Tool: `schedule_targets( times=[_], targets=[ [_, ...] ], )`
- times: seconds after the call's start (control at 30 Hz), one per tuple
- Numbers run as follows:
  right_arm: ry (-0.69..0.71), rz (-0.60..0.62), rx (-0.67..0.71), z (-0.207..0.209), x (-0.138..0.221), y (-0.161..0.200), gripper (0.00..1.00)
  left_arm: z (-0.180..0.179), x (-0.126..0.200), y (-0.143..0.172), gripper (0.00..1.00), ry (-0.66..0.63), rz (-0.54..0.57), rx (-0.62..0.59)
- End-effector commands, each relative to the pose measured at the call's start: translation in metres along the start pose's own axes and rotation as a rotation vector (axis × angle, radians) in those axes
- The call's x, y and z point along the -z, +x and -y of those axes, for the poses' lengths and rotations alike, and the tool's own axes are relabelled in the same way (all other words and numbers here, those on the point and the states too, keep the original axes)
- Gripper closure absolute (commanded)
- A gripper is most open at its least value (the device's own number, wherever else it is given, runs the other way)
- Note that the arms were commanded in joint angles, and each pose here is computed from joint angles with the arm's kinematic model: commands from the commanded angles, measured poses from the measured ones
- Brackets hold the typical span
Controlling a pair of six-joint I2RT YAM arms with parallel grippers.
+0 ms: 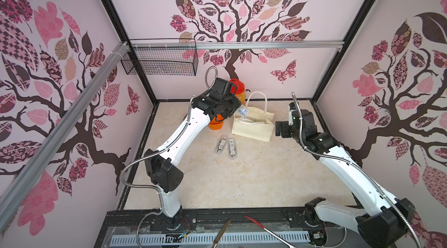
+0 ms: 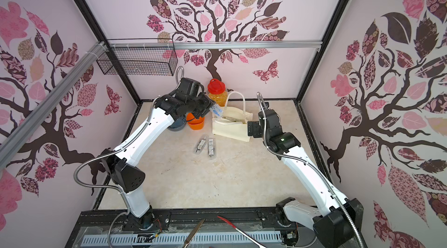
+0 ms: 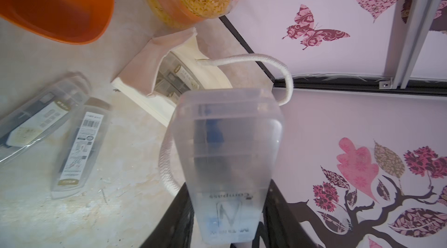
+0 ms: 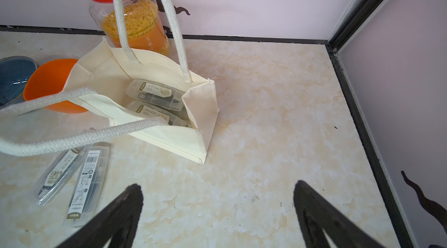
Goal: Put the compass set into the canvas bag
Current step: Place the compass set in the canvas bag.
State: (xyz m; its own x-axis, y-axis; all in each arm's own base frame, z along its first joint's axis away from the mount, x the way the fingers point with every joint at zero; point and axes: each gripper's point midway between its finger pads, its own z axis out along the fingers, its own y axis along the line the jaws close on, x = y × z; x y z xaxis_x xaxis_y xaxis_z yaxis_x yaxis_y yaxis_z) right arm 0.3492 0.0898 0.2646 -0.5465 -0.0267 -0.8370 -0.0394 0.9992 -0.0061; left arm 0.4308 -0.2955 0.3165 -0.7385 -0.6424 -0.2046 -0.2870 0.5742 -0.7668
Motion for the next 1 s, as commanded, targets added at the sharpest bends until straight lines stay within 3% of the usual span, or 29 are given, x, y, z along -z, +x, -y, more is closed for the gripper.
schedule_targets(
  times=[0.0, 0.43, 0.97],
  targets=[
    [0.011, 0.049, -0.006, 0.004, 0.01, -0.014, 0.0, 0.033, -0.014, -0.001, 0.6, 0.112, -0.018, 0.029],
    [0.088, 0.091, 0.005, 0.019, 0.014, -0.018, 0.0, 0.044, -0.088, 0.019, 0.59, 0.173, -0.086, 0.072],
    [0.102, 0.092, 0.021, 0.02, 0.009, -0.015, 0.0, 0.008, -0.139, 0.044, 0.59, 0.141, -0.106, 0.201]
  ],
)
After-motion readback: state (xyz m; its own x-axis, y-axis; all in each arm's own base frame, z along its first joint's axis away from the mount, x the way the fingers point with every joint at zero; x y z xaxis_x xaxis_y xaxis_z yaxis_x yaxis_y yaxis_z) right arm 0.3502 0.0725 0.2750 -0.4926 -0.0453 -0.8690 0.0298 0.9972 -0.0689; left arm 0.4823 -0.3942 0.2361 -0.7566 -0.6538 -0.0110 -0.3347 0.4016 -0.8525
